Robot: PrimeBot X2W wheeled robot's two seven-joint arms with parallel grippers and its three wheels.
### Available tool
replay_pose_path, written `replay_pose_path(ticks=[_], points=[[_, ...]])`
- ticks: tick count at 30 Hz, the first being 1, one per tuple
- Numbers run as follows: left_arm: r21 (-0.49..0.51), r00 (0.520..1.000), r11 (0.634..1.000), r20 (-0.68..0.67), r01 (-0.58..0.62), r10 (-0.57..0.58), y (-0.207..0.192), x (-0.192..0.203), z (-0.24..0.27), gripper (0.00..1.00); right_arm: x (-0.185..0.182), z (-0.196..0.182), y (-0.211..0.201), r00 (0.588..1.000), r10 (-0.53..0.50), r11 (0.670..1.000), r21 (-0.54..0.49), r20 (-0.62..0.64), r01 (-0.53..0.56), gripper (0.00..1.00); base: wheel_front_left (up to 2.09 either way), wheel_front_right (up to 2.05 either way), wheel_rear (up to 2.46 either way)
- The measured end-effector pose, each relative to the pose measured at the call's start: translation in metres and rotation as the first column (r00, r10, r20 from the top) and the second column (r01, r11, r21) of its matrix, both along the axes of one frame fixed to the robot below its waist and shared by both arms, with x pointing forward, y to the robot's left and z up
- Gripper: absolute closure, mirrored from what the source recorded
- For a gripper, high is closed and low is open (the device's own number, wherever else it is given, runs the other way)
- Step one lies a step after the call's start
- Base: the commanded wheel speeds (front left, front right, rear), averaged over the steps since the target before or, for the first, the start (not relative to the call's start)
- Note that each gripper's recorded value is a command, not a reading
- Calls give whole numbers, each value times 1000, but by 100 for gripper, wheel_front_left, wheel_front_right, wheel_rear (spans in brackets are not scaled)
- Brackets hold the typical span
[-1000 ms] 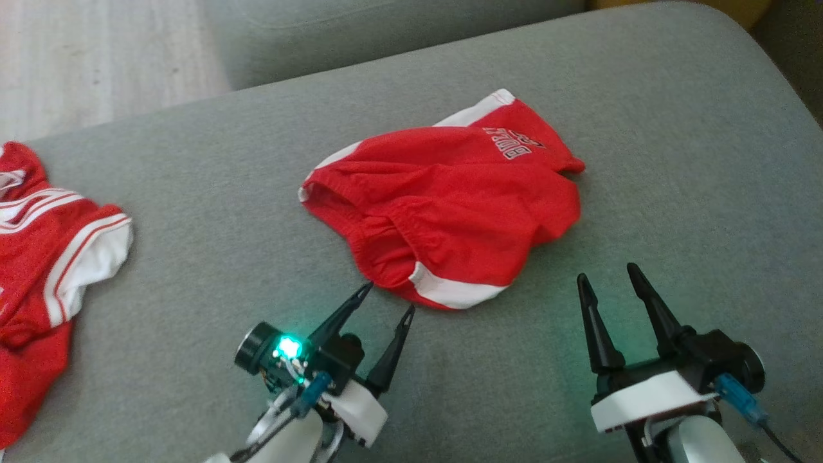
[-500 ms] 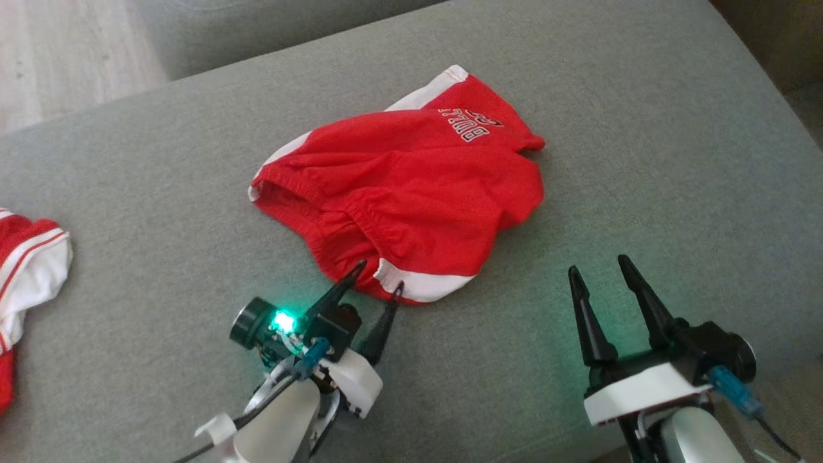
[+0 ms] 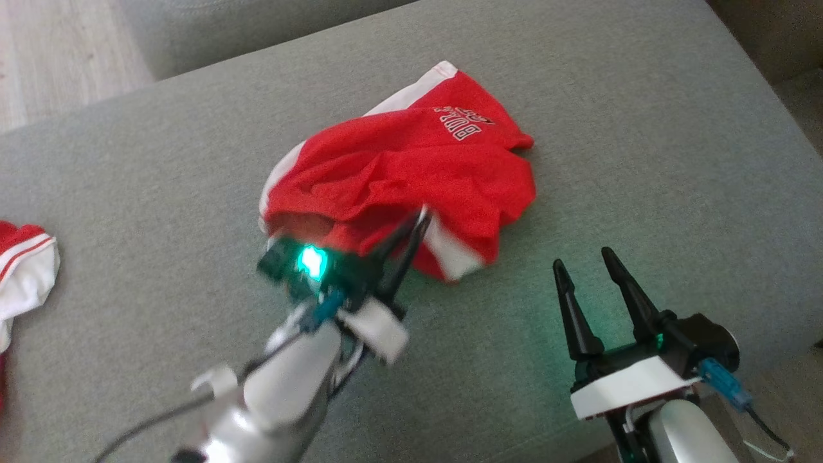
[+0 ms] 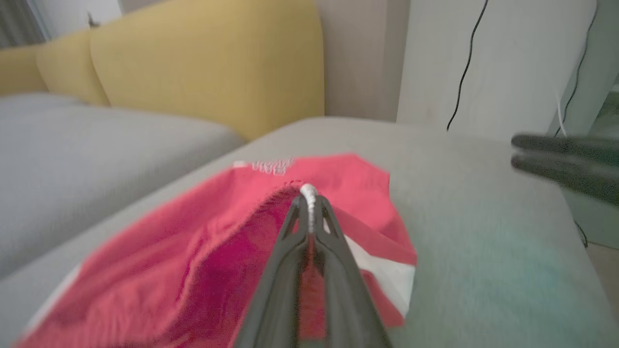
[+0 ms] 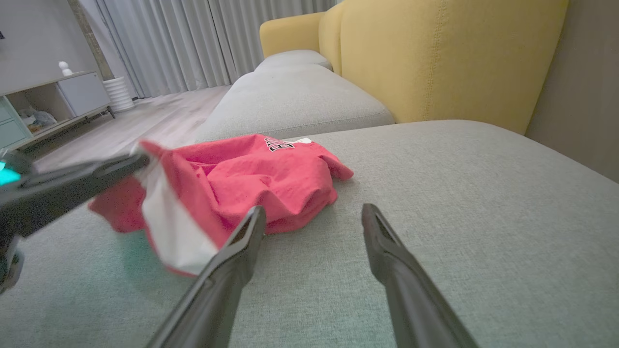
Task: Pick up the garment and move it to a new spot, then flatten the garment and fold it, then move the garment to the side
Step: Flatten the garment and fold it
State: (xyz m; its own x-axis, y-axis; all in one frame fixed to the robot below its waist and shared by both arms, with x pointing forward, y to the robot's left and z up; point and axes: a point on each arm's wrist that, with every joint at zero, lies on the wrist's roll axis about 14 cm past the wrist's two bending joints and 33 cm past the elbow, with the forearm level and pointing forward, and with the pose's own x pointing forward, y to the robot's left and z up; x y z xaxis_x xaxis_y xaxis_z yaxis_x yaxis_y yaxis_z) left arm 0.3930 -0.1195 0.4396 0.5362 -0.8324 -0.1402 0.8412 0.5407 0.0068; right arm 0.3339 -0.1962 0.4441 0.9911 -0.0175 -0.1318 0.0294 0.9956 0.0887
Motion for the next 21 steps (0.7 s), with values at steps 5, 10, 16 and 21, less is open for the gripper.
replay_pose_path(ticks=[5, 10, 16, 21], points=[[-135, 961, 983, 263, 124, -85, -43, 26, 112, 100, -2, 9, 2, 1000, -4, 1000, 24, 30, 3, 0, 0, 0, 0], [-228, 865, 948, 494, 220, -82, -59, 30, 225, 100, -7, 14, 0, 999, -15, 999, 31, 47, 14, 0, 0, 0, 0], [-284, 832, 942, 555, 179, 10, -35, 42, 285, 100, -5, 20, -1, 998, -15, 999, 33, 69, 12, 0, 0, 0, 0], [-196, 934, 980, 345, -28, 95, 22, 70, 195, 100, 1, 16, 6, 998, 10, 999, 41, 63, -12, 0, 0, 0, 0]])
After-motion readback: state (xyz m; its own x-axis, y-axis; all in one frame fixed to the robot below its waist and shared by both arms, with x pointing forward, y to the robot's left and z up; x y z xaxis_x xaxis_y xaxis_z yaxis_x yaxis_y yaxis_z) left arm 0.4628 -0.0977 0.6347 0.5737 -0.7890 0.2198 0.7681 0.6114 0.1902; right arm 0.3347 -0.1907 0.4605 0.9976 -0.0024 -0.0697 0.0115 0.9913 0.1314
